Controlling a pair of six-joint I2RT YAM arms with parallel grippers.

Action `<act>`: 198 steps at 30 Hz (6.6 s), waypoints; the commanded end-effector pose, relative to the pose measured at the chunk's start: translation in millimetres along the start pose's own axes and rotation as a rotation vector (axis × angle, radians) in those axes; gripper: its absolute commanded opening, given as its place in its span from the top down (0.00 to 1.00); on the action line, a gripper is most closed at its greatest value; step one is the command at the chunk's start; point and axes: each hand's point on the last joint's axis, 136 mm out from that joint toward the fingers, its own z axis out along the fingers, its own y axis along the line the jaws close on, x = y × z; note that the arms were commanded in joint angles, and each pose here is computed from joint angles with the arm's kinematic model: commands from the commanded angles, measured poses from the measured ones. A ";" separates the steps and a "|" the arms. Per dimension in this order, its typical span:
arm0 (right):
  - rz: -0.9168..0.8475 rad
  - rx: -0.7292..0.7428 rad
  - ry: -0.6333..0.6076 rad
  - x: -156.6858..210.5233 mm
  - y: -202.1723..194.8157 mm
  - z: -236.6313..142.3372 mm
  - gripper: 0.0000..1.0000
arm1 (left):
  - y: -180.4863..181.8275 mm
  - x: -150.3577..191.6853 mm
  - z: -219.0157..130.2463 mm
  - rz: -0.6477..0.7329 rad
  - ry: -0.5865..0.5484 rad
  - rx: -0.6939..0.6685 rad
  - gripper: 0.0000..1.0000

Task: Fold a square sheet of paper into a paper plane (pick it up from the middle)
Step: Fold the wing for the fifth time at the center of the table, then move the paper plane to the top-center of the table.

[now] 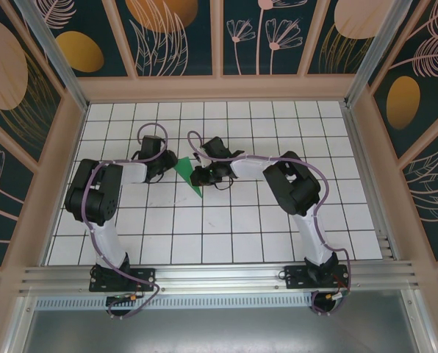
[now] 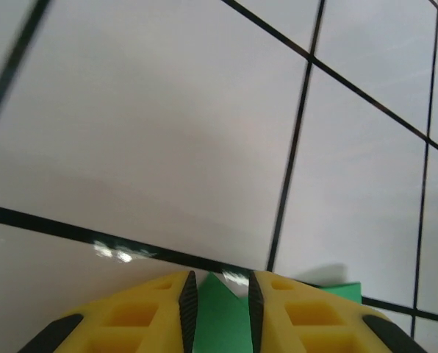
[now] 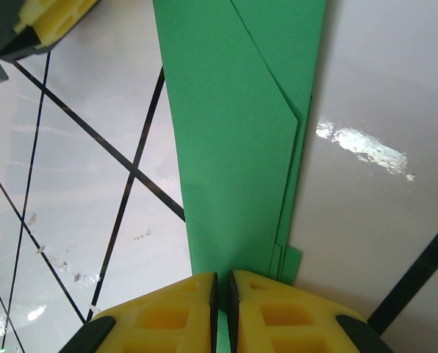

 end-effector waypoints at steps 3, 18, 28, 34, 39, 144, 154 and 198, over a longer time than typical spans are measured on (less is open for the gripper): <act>0.109 0.124 0.155 57.4 -44.8 15.6 0.83 | 42.3 -22.8 -3.9 -0.034 -0.079 -0.120 0.70; -0.036 -0.106 -0.173 -53.7 60.8 -70.7 0.62 | 9.7 -36.5 -54.0 0.002 -0.091 -0.034 0.58; 0.002 0.129 -0.405 -50.4 14.9 -139.4 0.33 | -15.7 8.8 -71.1 0.007 0.043 0.012 0.41; 0.095 0.210 -0.430 -30.6 -28.6 -151.2 0.27 | -38.3 40.2 -65.9 -0.017 0.108 0.063 0.40; 0.117 0.227 -0.417 -23.0 -37.8 -148.5 0.27 | -47.4 57.2 -55.0 -0.059 0.167 0.113 0.49; 0.135 0.294 -0.166 48.2 -19.5 -66.9 0.58 | -81.7 139.2 -32.4 -0.016 0.323 0.310 1.00; 0.116 0.393 -0.168 42.4 -32.3 -59.4 0.73 | -80.5 139.0 -34.0 -0.019 0.320 0.305 1.00; 0.174 0.760 -0.376 -42.1 -177.2 -182.8 0.92 | 9.3 12.6 -131.0 0.003 -0.196 -0.095 0.09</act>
